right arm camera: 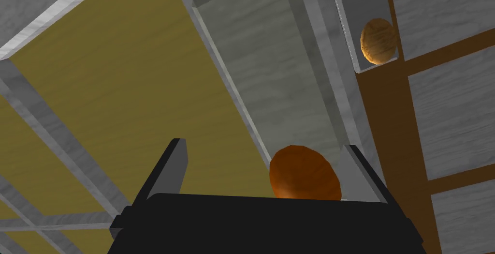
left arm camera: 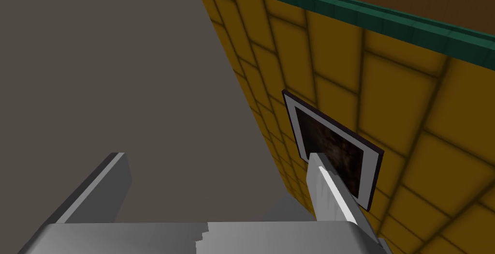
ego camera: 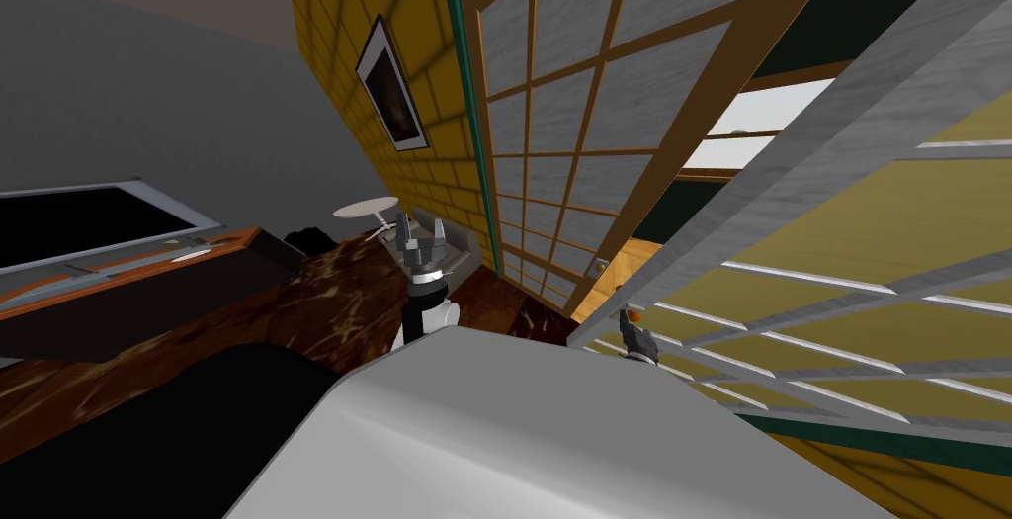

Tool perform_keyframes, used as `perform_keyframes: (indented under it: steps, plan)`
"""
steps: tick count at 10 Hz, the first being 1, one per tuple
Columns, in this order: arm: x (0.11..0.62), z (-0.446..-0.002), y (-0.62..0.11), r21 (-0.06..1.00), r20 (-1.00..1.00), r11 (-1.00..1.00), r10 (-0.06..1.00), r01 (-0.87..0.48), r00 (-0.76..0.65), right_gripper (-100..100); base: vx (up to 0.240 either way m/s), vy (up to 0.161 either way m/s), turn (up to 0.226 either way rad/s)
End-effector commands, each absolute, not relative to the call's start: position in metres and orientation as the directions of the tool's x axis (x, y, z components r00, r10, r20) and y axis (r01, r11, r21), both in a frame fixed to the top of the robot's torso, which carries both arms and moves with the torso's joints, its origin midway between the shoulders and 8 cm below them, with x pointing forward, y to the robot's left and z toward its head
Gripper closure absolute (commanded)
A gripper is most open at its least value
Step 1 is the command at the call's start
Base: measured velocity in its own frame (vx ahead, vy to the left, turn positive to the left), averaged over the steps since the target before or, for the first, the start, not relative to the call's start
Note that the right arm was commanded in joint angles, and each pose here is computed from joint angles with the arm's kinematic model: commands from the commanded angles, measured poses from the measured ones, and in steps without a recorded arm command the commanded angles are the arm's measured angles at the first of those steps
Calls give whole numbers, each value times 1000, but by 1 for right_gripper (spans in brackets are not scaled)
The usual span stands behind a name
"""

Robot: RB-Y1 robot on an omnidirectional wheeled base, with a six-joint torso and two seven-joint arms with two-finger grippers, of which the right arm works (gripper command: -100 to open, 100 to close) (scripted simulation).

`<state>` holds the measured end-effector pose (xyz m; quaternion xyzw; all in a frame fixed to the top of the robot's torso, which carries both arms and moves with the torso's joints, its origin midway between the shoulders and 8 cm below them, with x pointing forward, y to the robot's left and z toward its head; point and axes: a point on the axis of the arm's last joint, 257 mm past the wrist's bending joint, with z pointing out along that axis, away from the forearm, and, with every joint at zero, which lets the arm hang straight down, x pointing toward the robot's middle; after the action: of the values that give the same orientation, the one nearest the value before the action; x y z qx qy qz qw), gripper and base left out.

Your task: Pull the door open

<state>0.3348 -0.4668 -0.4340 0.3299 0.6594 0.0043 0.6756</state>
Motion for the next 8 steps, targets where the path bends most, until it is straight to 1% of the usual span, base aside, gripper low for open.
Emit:
perform_keyframes:
  steps: [1,8]
  plan:
    - [326,-433,-480,472,-877,762,455,443,152,100,-25,-2,22]
    - [322,-429,-480,626,-776,669,583,401,238,100,-28,-12,47]
